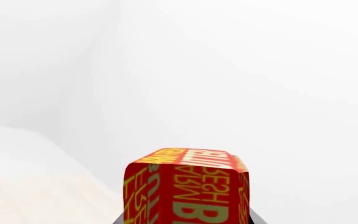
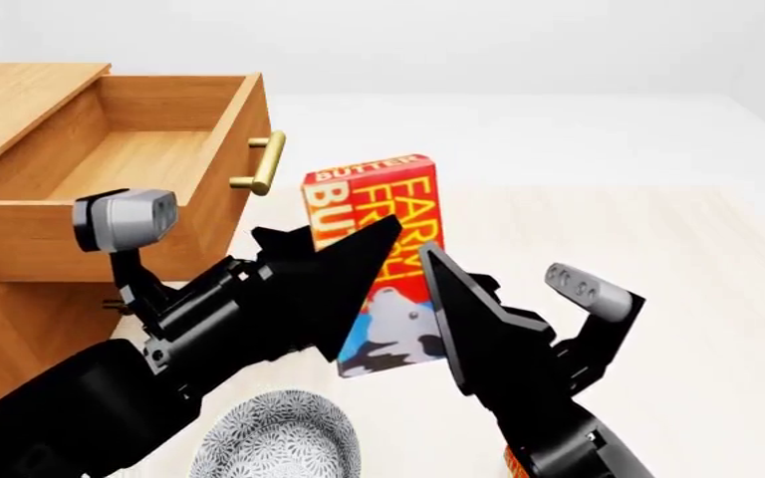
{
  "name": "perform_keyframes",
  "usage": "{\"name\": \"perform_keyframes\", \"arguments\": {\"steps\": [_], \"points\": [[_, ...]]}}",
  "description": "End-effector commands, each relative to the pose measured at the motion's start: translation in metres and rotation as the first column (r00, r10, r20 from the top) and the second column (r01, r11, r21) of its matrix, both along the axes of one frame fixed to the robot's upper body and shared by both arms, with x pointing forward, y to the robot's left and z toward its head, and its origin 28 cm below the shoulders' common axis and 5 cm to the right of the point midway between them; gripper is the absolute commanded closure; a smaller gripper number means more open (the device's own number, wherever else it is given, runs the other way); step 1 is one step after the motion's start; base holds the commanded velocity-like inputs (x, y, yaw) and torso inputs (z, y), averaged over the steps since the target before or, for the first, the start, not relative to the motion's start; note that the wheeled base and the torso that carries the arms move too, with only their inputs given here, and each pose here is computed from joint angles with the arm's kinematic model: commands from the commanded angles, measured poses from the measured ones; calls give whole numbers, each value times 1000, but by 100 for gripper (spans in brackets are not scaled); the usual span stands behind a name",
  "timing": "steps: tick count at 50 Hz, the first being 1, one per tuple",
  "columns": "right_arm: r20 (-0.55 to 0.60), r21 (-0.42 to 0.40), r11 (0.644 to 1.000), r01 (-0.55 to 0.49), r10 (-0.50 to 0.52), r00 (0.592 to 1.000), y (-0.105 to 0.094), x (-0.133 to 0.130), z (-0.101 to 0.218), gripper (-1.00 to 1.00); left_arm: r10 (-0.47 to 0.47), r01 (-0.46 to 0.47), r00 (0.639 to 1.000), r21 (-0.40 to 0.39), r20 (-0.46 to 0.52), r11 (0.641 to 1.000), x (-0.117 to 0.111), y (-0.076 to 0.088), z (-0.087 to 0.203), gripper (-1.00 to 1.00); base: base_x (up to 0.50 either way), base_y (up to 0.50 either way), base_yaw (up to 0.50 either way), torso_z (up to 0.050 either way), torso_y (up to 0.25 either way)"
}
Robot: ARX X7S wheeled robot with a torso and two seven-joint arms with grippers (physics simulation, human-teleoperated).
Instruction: Put the butter at the front in the top drawer of the cabinet and close it.
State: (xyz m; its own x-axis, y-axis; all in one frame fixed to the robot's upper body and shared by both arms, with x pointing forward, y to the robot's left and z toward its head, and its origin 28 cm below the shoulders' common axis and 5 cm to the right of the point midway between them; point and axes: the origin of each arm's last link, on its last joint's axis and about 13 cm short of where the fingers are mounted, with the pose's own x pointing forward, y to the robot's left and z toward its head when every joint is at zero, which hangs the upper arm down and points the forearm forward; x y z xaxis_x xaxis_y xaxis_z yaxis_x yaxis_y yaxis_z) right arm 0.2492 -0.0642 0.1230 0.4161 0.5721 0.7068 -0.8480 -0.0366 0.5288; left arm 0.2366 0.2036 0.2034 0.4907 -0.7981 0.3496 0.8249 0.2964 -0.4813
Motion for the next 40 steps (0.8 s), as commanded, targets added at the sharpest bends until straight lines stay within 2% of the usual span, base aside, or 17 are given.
{"name": "perform_keyframes", "arguments": {"steps": [1,15,16,31,40], "points": [[36,22,1000,0,-1,999,-3,-1,4,100,3,-3,1000,-4,-8,1000,1,1,0,100,0,0,0,0,0],[27,6,1000,15,-15,1000,0,3,5,100,69,-69,998,-32,1,997,1,5,5,100,0,0,0,1,1],[27,1,1000,15,-15,1000,0,2,5,-100,75,-75,997,-33,2,997,1,5,6,100,0,0,0,0,0],[28,4,999,32,-32,999,-6,-2,4,-100,116,-115,993,-29,20,993,-1,10,12,100,0,0,0,0,1],[31,11,998,64,-64,997,-9,-3,4,-100,147,-146,988,-18,56,989,-9,18,28,100,0,0,0,1,1]]}}
